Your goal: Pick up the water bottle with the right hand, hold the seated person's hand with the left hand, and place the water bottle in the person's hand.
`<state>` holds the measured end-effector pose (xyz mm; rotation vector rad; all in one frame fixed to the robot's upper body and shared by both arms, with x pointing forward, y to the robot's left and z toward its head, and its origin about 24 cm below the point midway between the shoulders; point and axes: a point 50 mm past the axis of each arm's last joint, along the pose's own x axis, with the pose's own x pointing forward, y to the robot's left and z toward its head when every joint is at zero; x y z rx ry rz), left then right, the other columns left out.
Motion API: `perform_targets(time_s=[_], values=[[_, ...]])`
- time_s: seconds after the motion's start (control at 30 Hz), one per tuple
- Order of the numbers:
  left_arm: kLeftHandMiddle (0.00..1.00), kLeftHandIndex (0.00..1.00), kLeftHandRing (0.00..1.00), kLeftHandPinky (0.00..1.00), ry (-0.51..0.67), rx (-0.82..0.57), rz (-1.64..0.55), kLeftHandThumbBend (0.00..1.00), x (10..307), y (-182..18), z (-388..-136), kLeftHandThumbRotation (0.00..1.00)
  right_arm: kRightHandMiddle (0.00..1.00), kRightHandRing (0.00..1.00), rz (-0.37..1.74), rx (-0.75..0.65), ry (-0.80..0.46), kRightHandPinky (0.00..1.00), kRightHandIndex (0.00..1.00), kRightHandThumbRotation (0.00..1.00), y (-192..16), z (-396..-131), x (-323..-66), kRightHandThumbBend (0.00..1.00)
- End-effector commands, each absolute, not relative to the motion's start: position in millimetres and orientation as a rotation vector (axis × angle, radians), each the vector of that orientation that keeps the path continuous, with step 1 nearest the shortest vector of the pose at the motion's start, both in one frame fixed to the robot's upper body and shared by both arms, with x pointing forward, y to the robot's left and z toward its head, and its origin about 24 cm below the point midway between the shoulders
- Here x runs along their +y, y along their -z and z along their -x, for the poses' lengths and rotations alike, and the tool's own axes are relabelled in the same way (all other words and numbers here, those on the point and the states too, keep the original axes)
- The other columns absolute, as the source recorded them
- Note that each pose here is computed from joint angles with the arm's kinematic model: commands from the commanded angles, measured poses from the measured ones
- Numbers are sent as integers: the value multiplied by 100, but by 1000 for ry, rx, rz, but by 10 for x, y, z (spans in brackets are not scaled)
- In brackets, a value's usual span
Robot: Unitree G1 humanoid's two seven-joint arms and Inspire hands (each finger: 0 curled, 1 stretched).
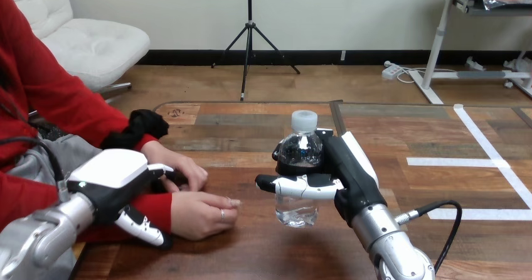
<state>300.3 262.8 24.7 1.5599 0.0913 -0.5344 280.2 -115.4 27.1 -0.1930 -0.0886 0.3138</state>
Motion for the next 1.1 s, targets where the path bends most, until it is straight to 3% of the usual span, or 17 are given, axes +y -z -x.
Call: perform_targets(time_s=[0.0,0.47,0.67,1.07], values=[[84,86,80,80,523,148,-1604,100,2585,-183,-3134,51,38,33,172,-268,-284,28,40,0,-692,-2921,-1197,85],[83,85,78,80,525,199,-1676,100,2545,-71,-3190,51,38,33,165,-293,-280,28,40,0,-753,-2890,-1247,85],[82,84,78,79,517,200,-1673,100,2500,-41,-3206,46,38,32,169,-291,-274,27,40,0,-777,-2880,-1256,85],[76,76,71,67,500,141,-1611,100,2369,-56,-3234,23,38,32,159,-301,-269,27,40,0,-814,-2866,-1276,85]])
